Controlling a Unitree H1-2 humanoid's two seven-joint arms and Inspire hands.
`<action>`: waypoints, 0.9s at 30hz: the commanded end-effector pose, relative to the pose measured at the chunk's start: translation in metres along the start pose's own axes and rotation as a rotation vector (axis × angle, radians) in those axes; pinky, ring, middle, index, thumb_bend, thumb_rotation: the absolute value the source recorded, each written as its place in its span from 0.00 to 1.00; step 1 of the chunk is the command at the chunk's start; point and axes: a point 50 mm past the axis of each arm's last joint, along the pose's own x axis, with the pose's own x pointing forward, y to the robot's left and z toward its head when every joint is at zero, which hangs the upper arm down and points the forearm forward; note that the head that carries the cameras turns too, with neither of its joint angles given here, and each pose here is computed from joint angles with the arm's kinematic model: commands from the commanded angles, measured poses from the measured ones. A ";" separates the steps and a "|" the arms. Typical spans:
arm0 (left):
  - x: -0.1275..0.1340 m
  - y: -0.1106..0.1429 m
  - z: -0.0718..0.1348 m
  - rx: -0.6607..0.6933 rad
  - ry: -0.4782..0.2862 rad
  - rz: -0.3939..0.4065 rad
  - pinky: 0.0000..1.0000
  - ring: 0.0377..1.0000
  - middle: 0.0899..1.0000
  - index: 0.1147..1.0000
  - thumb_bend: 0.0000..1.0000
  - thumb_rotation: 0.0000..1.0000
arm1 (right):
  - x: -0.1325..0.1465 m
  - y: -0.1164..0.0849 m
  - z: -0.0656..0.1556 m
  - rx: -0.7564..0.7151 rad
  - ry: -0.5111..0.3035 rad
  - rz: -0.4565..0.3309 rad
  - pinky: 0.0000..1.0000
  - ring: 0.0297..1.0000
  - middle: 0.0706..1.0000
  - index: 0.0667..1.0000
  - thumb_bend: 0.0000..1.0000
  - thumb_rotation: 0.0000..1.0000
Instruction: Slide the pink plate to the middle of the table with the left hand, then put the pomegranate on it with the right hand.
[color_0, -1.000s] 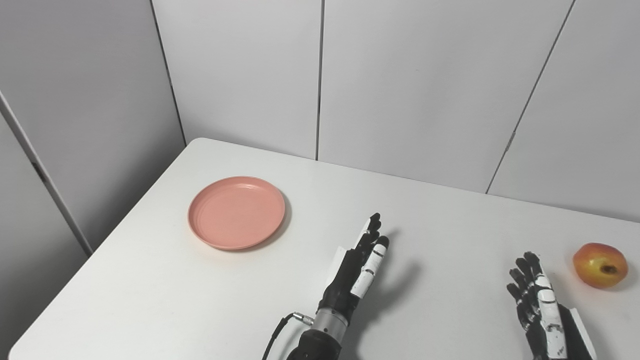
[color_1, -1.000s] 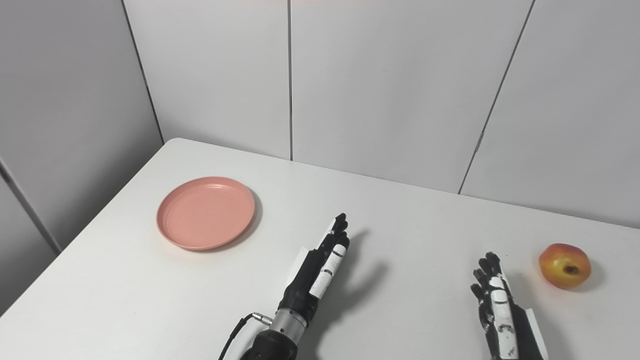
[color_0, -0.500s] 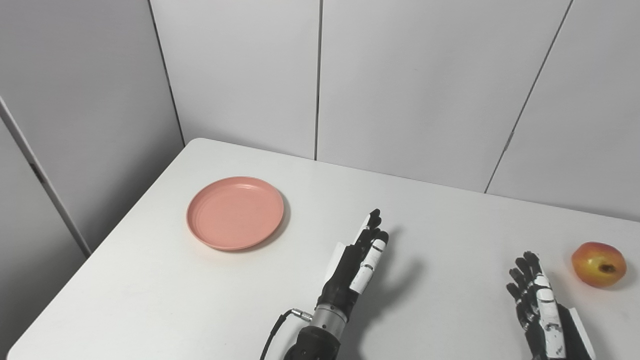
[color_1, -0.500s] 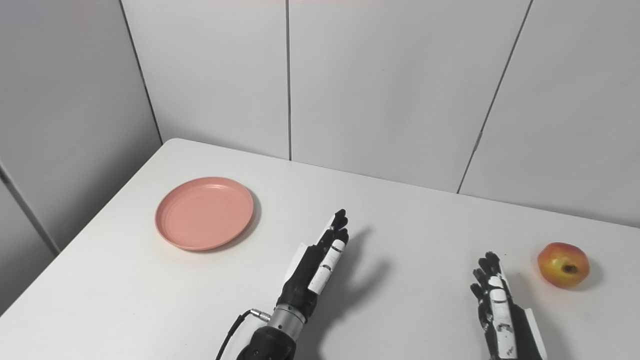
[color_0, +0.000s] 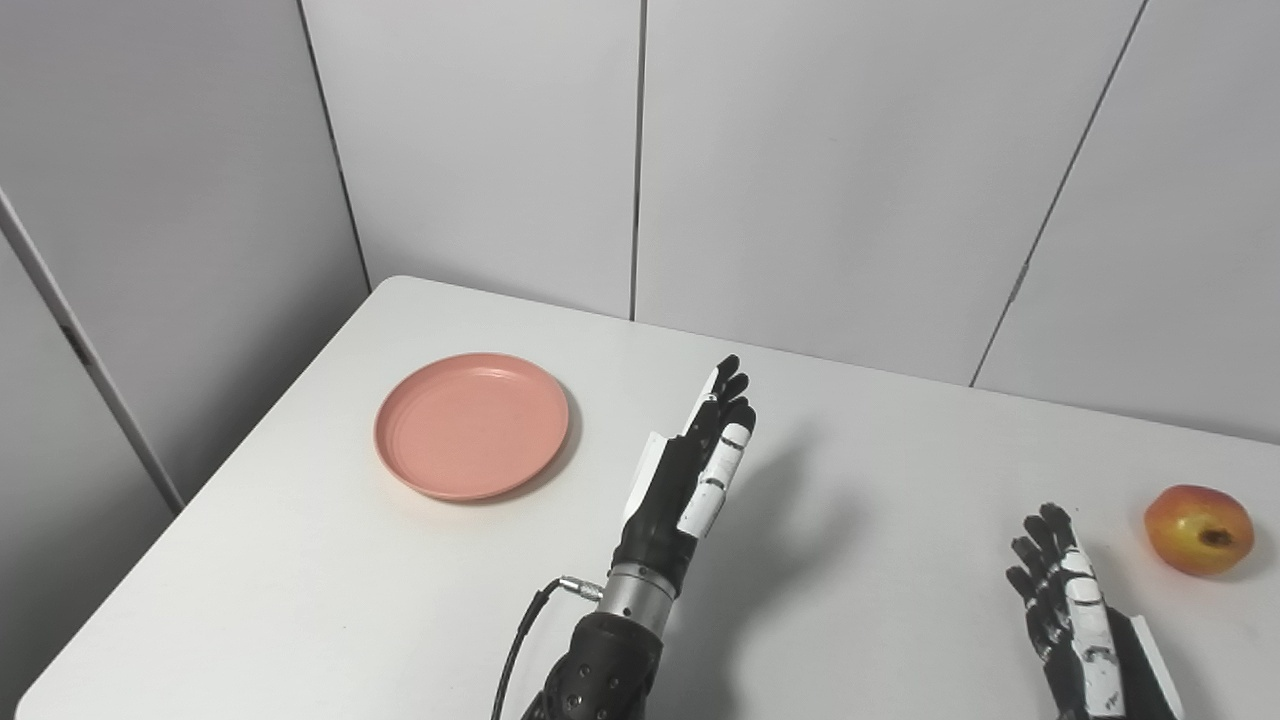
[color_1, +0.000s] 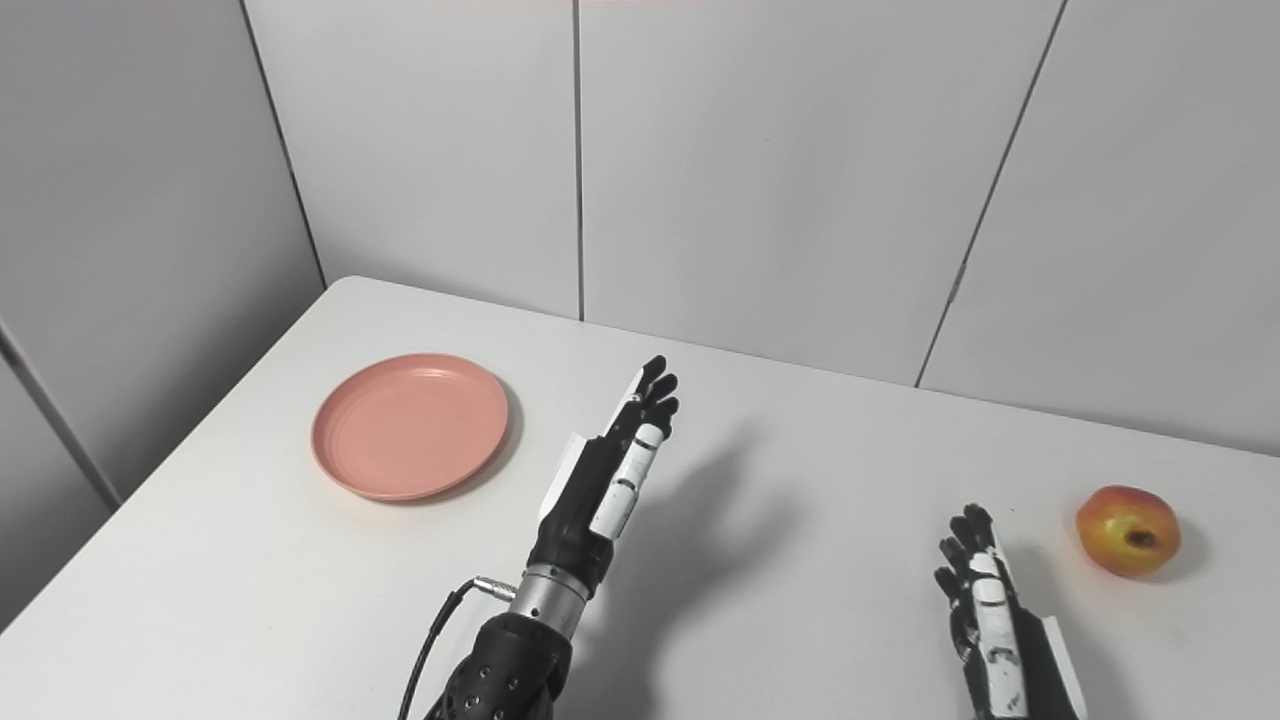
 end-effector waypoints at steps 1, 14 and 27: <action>0.014 0.003 0.023 0.016 -0.090 0.012 0.93 0.95 0.96 0.95 0.50 1.00 | 0.007 0.002 0.013 -0.015 -0.076 0.012 1.00 1.00 1.00 1.00 0.19 1.00; 0.034 0.044 0.045 0.051 -0.214 0.104 0.95 0.96 0.98 0.97 0.46 1.00 | 0.007 0.000 0.012 -0.015 -0.065 0.005 1.00 1.00 1.00 1.00 0.19 1.00; 0.038 0.091 0.063 0.038 -0.246 0.244 0.99 0.97 0.99 0.99 0.48 1.00 | 0.007 -0.001 0.013 -0.014 -0.072 0.010 1.00 1.00 1.00 1.00 0.19 1.00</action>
